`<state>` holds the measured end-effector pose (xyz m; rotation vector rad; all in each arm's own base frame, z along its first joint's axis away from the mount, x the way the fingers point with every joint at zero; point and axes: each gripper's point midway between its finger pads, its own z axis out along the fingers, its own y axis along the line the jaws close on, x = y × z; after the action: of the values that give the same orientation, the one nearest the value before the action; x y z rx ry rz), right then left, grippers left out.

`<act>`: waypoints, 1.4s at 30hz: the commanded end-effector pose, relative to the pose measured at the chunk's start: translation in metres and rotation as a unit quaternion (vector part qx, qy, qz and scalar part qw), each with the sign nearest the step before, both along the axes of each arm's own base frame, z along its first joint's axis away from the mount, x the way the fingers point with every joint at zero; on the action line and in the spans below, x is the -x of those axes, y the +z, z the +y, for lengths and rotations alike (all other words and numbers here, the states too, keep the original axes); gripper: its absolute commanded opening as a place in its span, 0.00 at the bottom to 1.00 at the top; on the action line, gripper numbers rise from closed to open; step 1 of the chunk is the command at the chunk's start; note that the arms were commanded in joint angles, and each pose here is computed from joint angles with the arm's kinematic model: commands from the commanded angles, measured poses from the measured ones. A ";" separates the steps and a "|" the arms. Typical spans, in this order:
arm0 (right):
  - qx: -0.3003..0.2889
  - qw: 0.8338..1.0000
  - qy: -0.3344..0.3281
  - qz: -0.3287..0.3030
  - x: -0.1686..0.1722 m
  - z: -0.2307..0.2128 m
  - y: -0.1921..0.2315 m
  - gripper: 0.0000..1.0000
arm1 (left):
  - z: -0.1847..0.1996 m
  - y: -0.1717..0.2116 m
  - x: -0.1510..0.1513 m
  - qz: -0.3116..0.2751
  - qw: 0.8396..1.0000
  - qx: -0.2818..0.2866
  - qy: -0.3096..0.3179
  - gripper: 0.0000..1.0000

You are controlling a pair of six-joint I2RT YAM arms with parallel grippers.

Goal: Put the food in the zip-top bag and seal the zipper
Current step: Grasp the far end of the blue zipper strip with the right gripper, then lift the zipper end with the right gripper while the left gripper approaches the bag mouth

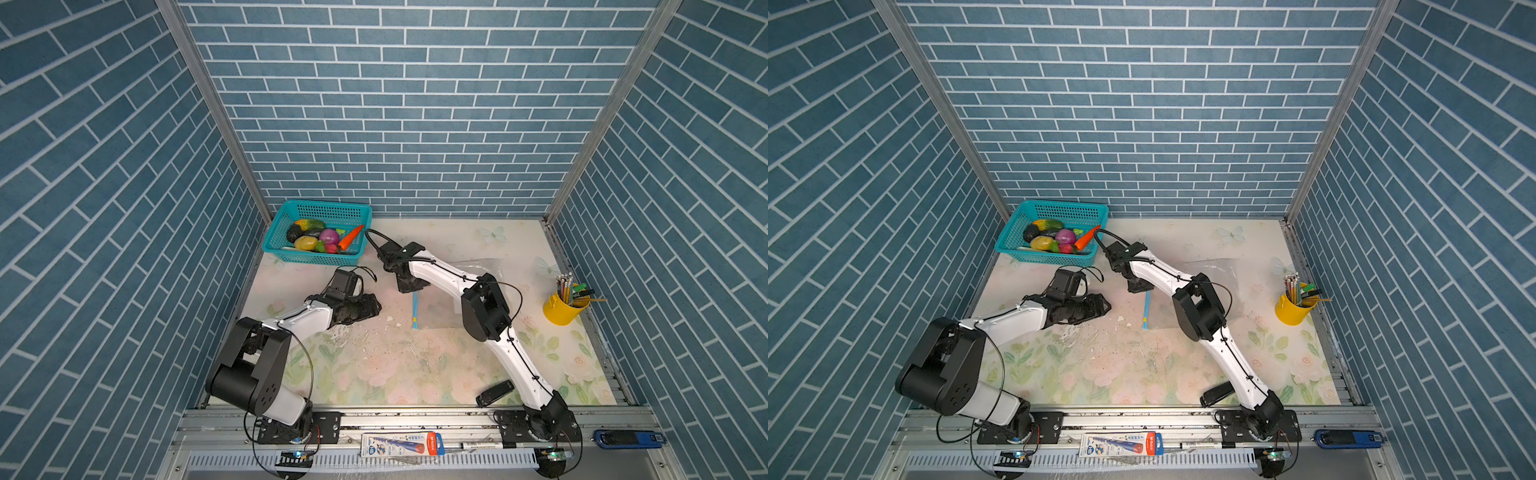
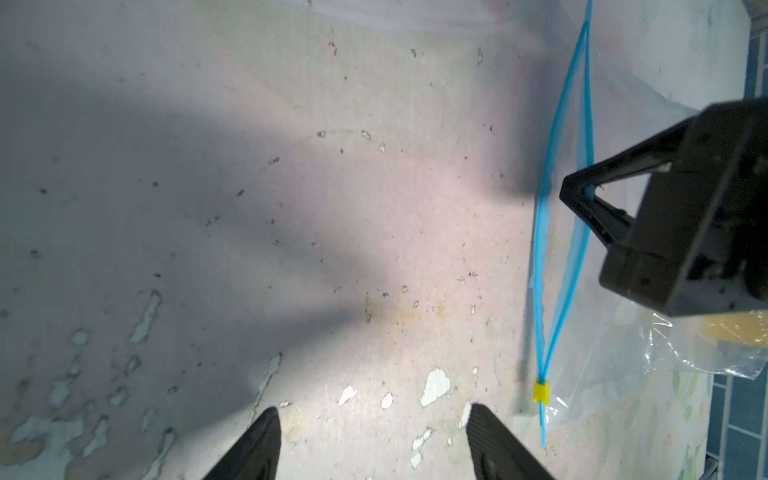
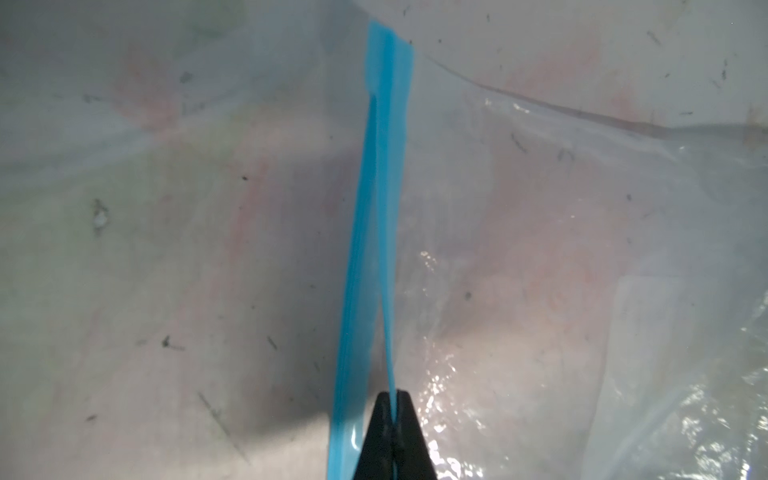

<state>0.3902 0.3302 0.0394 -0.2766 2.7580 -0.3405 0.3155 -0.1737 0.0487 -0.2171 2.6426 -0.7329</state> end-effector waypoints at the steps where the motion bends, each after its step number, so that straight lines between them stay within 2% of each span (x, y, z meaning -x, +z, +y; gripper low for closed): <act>1: -0.016 1.000 0.014 -0.007 0.009 -0.004 0.041 0.00 | -0.010 0.005 -0.006 -0.006 1.000 0.030 0.002 0.73; 10: -0.046 0.997 0.053 0.010 0.024 -0.004 0.078 0.00 | -0.053 0.029 -0.021 -0.035 0.992 0.112 -0.035 0.70; 20: -0.085 0.994 0.063 0.020 0.034 -0.004 0.102 0.00 | -0.092 0.071 -0.036 -0.115 0.977 0.166 -0.072 0.69; 25: -0.120 0.990 0.071 0.027 0.038 -0.005 0.116 0.00 | -0.109 0.077 -0.042 -0.120 0.970 0.196 -0.081 0.63; 31: -0.141 0.987 0.070 0.026 0.038 -0.007 0.124 0.00 | -0.121 0.072 -0.046 -0.107 0.967 0.213 -0.086 0.57; 36: -0.145 0.987 0.068 0.023 0.039 -0.007 0.126 0.00 | -0.126 0.073 -0.048 -0.104 0.964 0.227 -0.089 0.56; 42: -0.140 0.988 0.067 0.022 0.039 -0.009 0.124 0.00 | -0.115 0.078 -0.039 -0.120 0.964 0.225 -0.076 0.56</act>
<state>0.3567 0.3244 0.1573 -0.3838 2.7715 0.0832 0.3581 -0.2913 0.1130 -0.0518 2.3059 -1.3099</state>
